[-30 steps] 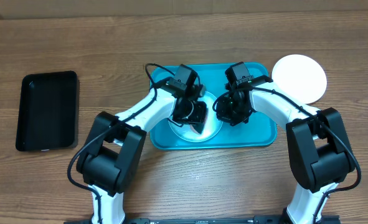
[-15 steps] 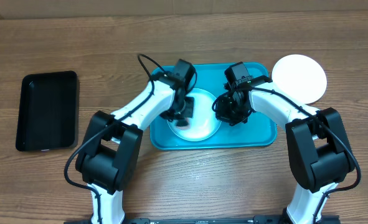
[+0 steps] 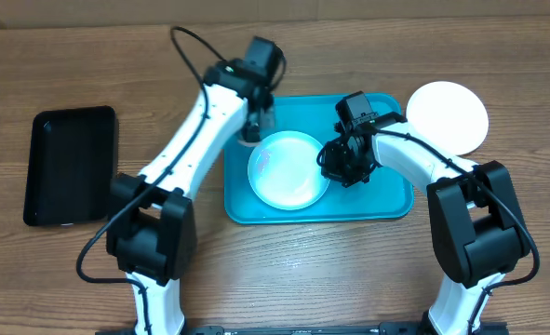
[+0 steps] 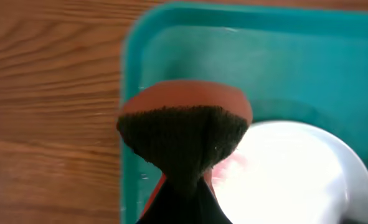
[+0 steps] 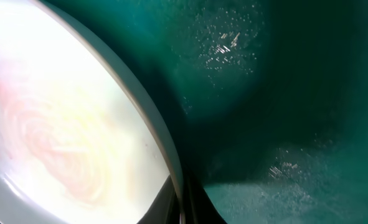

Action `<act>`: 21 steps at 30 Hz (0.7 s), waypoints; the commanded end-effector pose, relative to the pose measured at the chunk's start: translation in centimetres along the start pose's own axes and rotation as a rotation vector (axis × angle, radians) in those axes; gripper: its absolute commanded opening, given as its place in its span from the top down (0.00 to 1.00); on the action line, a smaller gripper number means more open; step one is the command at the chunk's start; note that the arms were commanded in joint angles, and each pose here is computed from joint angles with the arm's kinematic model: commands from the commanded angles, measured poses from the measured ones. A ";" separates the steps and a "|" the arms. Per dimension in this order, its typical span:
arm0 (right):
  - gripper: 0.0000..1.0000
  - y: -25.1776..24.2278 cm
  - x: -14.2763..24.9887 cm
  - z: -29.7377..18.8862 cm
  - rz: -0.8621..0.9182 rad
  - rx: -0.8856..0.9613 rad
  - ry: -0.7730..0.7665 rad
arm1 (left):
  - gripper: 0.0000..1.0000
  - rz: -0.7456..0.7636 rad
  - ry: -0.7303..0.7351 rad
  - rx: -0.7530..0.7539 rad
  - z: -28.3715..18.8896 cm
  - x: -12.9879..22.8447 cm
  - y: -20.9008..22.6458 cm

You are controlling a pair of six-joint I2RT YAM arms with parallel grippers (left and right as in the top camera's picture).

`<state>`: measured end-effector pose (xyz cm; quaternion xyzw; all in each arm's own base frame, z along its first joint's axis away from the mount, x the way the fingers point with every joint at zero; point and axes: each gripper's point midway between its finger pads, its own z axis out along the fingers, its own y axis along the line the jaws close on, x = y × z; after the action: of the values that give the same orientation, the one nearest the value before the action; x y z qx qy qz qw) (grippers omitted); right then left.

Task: Clean dirty plates on tray and stack at the side
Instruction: 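Return the left gripper to the black tray and release the sponge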

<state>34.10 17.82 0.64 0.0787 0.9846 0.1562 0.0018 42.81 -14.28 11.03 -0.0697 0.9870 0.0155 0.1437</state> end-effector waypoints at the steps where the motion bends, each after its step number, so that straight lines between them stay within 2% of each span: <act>1: 0.96 -1.1 -1.5 -1.5 -0.017 0.113 -0.080 | 0.96 -0.161 -0.007 -0.063 -0.5 -2.0 5.4; 5: 0.96 -0.2 -3.1 -6.2 -0.100 0.206 -0.215 | 0.96 -0.295 0.065 -0.136 0.0 -1.9 12.4; 9: 0.96 0.9 -4.5 -12.5 -0.166 0.391 -0.422 | 0.96 -0.430 0.115 -0.186 0.1 -1.5 19.2; 16: 0.96 4.0 -4.7 -19.3 -0.352 0.651 -0.658 | 0.96 -0.522 0.153 -0.113 0.3 -1.1 25.6; 21: 0.96 5.6 -3.9 -22.9 -0.490 0.887 -0.798 | 0.96 -0.566 0.151 -0.134 0.4 -0.2 30.2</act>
<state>37.52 17.00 19.14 -0.0899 0.9286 -0.1968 0.3016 39.03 14.02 10.37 -0.3580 0.9312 0.0455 0.0510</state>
